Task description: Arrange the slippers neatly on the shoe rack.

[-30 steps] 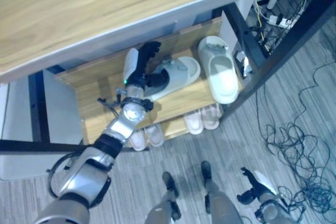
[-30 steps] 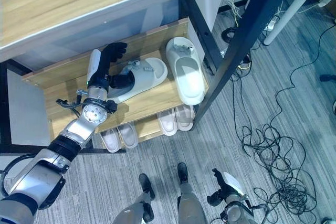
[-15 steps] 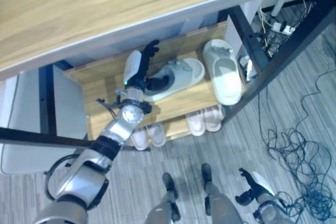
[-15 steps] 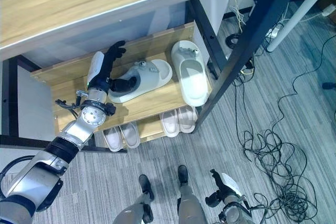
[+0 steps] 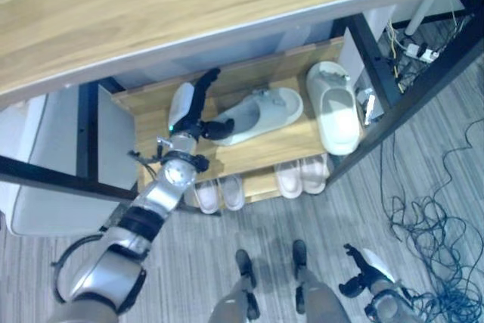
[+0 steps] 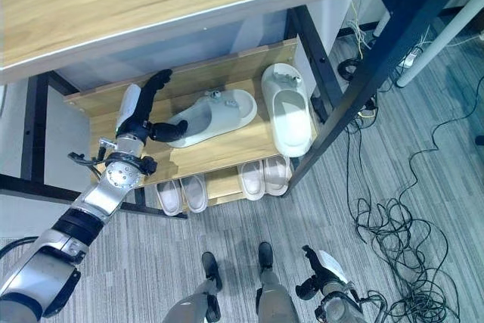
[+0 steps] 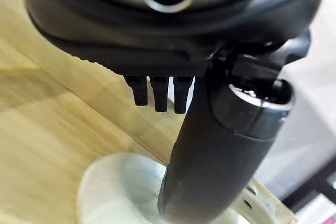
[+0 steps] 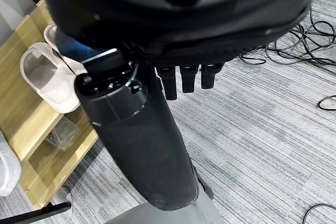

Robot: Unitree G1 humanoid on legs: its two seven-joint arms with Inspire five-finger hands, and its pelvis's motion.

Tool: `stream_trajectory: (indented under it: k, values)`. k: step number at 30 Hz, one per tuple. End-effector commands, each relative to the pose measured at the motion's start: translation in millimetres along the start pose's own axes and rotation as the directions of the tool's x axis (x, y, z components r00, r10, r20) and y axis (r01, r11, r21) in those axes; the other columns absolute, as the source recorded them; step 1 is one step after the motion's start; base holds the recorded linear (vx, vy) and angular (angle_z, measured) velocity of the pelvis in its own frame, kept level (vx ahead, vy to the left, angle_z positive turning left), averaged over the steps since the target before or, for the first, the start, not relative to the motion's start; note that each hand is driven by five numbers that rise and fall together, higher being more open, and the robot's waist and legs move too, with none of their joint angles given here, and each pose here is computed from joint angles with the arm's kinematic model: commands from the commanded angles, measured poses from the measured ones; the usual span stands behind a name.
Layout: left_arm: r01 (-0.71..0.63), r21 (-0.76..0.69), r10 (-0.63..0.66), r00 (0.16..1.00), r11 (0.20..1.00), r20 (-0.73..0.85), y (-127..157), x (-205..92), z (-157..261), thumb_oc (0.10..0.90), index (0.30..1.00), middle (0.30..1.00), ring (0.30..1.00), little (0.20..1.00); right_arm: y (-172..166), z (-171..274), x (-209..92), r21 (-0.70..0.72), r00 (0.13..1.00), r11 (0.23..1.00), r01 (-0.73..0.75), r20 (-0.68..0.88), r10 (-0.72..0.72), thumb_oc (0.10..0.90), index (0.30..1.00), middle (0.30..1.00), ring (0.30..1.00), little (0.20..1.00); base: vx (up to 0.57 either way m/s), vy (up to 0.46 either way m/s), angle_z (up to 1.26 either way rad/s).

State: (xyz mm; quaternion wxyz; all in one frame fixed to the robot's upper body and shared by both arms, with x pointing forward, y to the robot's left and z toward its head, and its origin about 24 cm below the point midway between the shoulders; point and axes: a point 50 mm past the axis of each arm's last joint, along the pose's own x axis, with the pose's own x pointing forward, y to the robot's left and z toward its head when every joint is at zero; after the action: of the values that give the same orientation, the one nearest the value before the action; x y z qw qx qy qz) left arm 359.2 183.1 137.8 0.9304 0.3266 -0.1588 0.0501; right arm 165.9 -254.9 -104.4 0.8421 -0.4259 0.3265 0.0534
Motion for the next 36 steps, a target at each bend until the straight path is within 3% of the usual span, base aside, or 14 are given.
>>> stream_trajectory:
  k: [1,11,14,36]
  values:
    - [-0.120,-0.177,0.139,0.985,0.977,0.099,31.6,15.1,23.5,0.800,0.900,0.900,0.900,0.900,1.5,-14.6,-8.8,0.011,0.999,1.000,0.004,-0.038,-0.004,0.800,0.900,0.900,0.900,0.900,0.01,-0.002,0.05]
    - [-0.078,-0.460,0.104,0.994,0.884,0.032,24.1,3.3,15.0,0.800,0.900,0.900,0.900,0.900,4.3,-13.5,-7.6,0.002,0.998,1.000,-0.016,-0.053,0.016,0.800,0.900,0.900,0.900,0.900,0.01,-0.002,0.07]
    - [-0.047,-0.569,0.059,0.998,0.821,0.003,16.9,-1.5,9.9,0.800,0.900,0.900,0.900,0.900,4.6,-12.1,-6.9,-0.007,0.998,1.000,-0.028,-0.052,0.027,0.800,0.900,0.900,0.900,0.900,0.01,0.002,0.02]
    - [0.067,-0.674,-0.106,0.994,0.735,-0.017,-31.8,-34.9,5.0,0.800,0.900,0.900,0.900,0.900,2.4,-6.2,-5.0,-0.010,0.999,1.000,-0.019,-0.035,0.018,0.800,0.900,0.900,0.900,0.900,0.00,0.000,0.03]
